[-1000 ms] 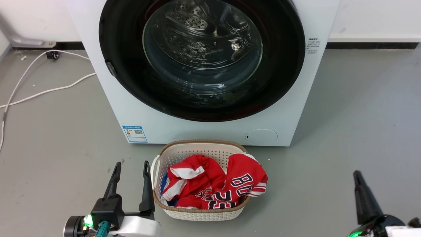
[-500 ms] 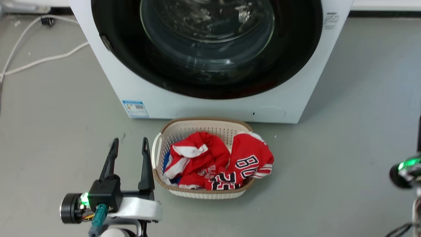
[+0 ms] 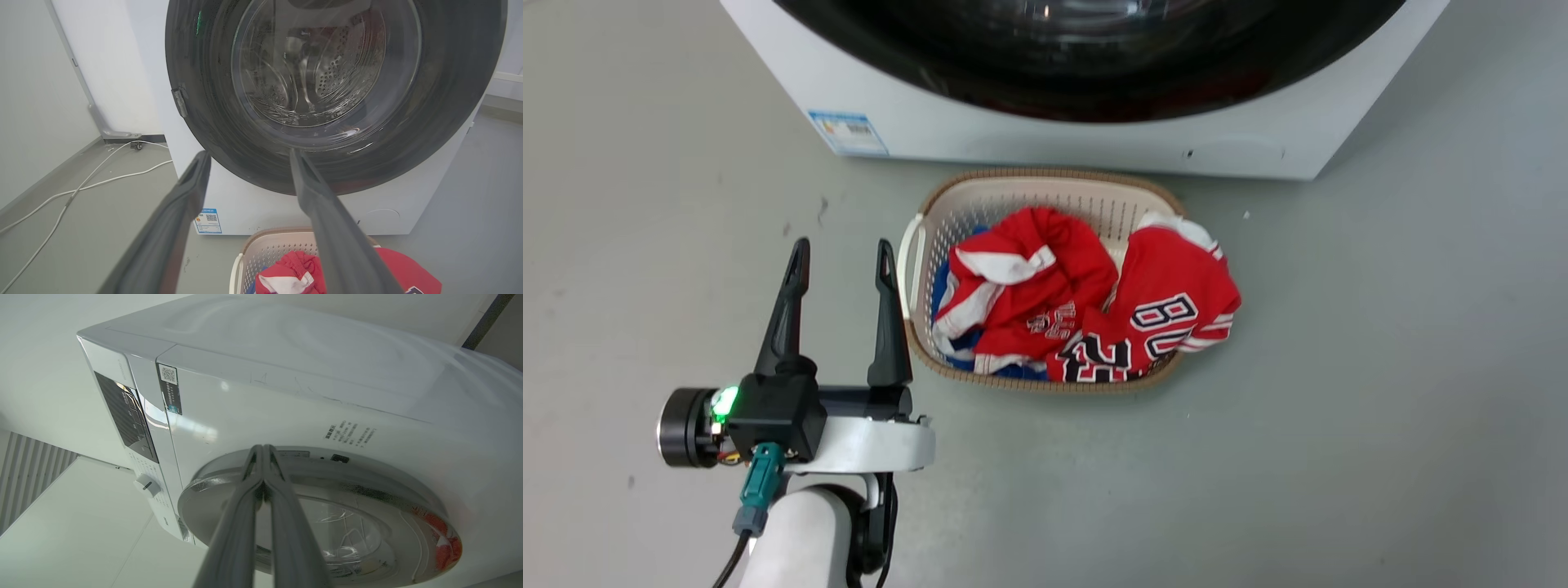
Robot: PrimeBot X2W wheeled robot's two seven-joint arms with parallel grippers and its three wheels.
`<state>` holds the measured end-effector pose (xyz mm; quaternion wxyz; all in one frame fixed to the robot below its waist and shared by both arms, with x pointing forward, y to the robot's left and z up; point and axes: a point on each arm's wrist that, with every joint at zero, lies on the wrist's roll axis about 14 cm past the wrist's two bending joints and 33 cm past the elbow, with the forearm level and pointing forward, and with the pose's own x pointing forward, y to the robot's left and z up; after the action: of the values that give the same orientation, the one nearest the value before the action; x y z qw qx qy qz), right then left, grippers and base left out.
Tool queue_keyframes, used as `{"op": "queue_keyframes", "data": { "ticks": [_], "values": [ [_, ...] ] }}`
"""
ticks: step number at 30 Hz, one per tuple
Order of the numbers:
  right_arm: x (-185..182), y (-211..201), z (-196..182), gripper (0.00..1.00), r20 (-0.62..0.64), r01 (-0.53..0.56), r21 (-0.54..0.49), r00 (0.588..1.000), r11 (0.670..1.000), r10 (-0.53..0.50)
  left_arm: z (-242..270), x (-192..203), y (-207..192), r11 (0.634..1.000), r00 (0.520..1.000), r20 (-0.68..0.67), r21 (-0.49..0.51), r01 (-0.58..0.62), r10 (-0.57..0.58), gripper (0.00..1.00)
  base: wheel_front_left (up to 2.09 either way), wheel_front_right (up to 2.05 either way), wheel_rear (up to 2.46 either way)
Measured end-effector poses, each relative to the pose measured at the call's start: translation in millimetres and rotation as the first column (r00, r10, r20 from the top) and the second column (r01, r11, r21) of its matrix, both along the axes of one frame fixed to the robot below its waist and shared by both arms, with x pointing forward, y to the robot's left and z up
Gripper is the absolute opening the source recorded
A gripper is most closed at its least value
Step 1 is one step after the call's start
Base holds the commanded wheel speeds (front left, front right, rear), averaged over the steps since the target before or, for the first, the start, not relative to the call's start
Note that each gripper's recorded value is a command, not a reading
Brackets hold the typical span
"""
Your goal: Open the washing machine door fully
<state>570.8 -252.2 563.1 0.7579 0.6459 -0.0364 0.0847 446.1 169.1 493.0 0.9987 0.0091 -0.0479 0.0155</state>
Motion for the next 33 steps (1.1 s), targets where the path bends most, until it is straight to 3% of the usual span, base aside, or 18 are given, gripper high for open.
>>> {"op": "queue_keyframes", "data": {
  "ticks": [9, 16, 26, 33],
  "values": [
    [68, 25, -32, 0.0, -0.081, -0.134, -0.168, 0.989, 0.977, 0.122, -37, 24, 1, 1.0, 0.998, -0.068, -0.001, -0.005, 0.005, 1.0, 0.0, 0.0, 0.0],
    [103, 64, -52, 0.0, -0.144, -0.272, -0.265, 0.96, 0.925, 0.241, -53, 30, 8, 1.0, 0.995, -0.1, -0.005, -0.029, 0.029, 1.0, 0.0, 0.0, 0.0],
    [126, 98, -65, 0.0, -0.201, -0.385, -0.351, 0.921, 0.854, 0.333, -64, 29, 13, 0.998, 0.99, -0.13, -0.016, -0.056, 0.053, 1.0, 0.0, 0.0, 0.0],
    [122, 114, -69, 0.0, -0.235, -0.458, -0.378, 0.888, 0.804, 0.396, -64, 30, 14, 0.998, 0.99, -0.13, -0.024, -0.062, 0.058, 1.0, 0.0, 0.0, 0.0]
  ]
}}
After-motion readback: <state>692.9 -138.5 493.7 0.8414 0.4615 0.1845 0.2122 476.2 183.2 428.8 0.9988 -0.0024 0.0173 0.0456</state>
